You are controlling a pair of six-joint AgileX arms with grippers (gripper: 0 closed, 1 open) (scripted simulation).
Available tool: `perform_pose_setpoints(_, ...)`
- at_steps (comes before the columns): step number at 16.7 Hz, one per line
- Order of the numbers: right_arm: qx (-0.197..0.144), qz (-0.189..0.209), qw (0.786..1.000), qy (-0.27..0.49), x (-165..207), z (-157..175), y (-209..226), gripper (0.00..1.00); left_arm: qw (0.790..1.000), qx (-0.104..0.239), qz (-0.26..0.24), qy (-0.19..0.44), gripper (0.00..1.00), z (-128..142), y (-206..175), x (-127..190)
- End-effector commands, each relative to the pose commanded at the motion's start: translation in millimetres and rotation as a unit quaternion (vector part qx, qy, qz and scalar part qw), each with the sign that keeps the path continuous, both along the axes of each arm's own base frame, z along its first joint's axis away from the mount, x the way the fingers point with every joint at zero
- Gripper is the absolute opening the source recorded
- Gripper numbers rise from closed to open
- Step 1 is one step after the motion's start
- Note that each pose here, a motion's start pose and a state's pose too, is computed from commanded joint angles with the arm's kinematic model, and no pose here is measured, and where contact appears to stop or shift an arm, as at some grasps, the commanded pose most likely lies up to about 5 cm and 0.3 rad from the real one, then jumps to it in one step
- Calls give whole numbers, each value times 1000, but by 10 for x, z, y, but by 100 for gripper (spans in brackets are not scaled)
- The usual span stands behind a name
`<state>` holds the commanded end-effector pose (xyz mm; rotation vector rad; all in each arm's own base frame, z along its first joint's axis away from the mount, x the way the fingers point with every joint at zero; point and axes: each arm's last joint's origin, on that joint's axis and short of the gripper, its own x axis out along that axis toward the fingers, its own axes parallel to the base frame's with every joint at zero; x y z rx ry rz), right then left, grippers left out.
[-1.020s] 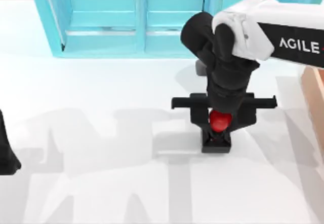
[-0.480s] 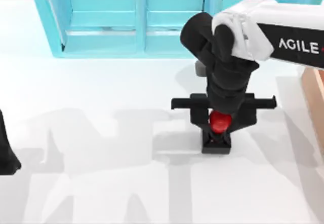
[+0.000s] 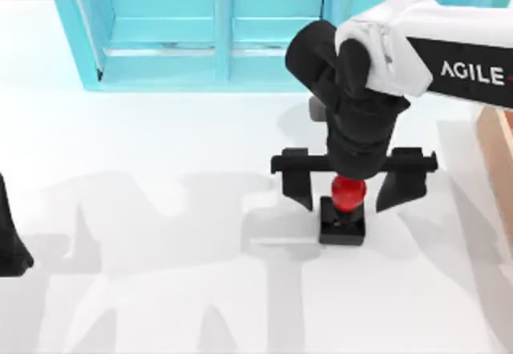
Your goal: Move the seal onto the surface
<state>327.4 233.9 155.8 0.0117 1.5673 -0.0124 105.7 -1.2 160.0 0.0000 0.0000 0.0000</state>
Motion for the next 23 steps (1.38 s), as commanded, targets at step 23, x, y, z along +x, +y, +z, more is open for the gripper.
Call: perform_pose_setpoints(23,0,-1,1000,0,4,1503,-6,100,1000,0,0,0,100,0,0,0)
